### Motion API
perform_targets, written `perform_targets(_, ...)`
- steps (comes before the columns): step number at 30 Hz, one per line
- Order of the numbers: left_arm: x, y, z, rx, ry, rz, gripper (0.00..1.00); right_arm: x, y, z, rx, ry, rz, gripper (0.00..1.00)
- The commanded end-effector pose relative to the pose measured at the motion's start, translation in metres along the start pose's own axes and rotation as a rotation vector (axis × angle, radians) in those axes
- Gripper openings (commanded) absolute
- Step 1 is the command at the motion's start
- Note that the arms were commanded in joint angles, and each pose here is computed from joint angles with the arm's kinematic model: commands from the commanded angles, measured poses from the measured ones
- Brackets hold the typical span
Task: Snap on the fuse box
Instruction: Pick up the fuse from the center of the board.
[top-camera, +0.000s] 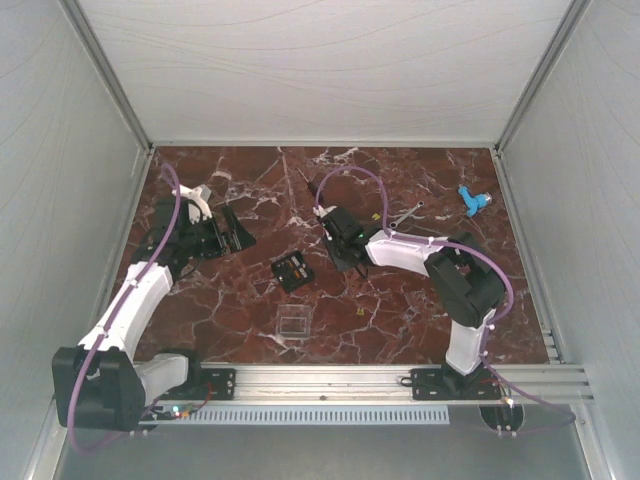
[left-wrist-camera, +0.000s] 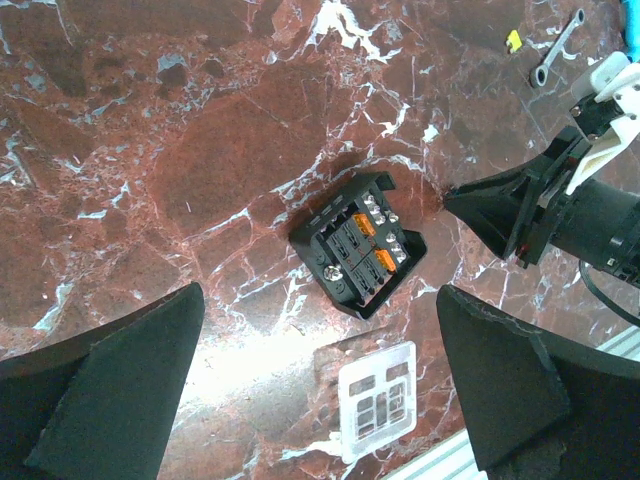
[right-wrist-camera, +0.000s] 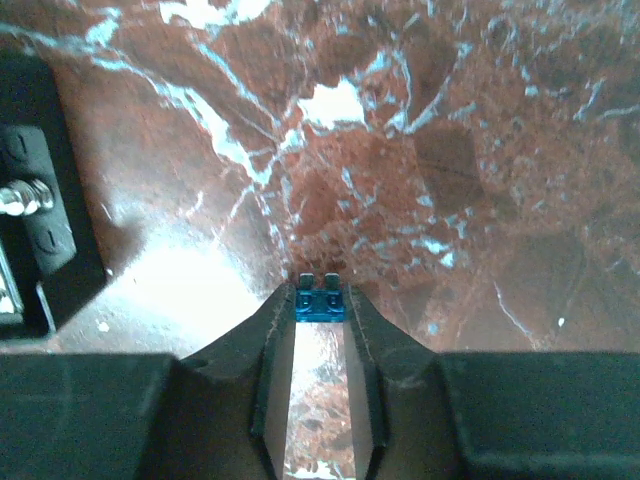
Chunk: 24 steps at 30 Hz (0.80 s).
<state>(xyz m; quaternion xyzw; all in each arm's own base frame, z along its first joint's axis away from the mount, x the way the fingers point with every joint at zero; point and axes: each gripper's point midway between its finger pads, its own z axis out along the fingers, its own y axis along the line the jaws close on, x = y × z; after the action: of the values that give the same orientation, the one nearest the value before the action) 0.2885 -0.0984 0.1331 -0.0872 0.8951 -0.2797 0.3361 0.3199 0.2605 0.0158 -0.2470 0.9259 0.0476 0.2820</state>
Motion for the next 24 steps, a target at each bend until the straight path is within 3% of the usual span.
perform_targets(1,-0.011,-0.008,0.000,0.040,-0.029,0.010,1.00,0.058,-0.007,-0.015,-0.031,0.224,-0.046,0.23)
perform_targets(8,-0.011,-0.008,-0.001,0.044,-0.031,0.010,1.00,0.054,-0.007,-0.014,-0.028,0.238,-0.045,0.30)
perform_targets(24,-0.011,-0.008,-0.002,0.048,-0.032,0.011,1.00,0.056,-0.005,0.001,-0.029,0.250,-0.069,0.30)
